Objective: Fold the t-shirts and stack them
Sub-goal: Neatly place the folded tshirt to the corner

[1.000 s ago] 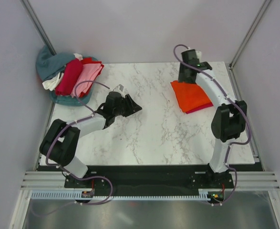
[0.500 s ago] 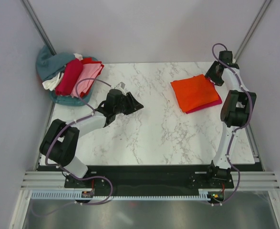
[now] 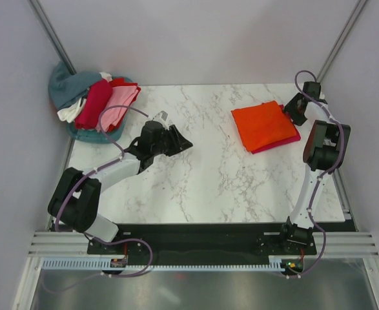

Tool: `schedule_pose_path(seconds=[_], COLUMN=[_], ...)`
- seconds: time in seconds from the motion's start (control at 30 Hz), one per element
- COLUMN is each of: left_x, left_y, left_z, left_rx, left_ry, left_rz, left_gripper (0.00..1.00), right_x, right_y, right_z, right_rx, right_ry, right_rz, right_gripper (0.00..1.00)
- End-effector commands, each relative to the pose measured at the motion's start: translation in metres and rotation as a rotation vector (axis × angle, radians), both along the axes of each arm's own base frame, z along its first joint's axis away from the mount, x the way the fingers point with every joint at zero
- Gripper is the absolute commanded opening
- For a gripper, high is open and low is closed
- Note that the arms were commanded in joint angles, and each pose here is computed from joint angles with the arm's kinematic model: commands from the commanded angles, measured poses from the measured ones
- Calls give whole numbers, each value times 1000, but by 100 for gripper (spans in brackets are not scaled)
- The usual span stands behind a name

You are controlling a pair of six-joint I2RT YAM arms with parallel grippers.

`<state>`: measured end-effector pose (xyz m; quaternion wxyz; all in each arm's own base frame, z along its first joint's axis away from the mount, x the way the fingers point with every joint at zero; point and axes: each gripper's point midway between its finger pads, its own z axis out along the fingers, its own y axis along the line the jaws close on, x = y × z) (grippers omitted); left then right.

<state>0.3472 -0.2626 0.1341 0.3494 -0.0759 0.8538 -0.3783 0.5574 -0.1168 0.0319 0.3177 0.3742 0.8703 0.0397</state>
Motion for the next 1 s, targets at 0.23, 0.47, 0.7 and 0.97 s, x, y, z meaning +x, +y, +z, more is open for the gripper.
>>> schedule_pose_path(seconds=[0.23, 0.47, 0.7, 0.97], left_x=[2, 20, 57, 138], left_y=[-4, -22, -58, -109], left_z=[6, 17, 29, 45], left_rx=[-14, -69, -86, -152], left_ry=[-34, -44, -94, -168], left_rz=[-13, -18, -43, -60], left_gripper=[48, 48, 48, 49], right_x=[-91, -110, -108, -75], right_y=[39, 41, -3, 12], right_z=[-35, -6, 39, 74], right_rx=[96, 82, 27, 85], right_ry=[52, -1, -75, -180], right_rz=[10, 19, -52, 112], right_gripper=[66, 68, 70, 63])
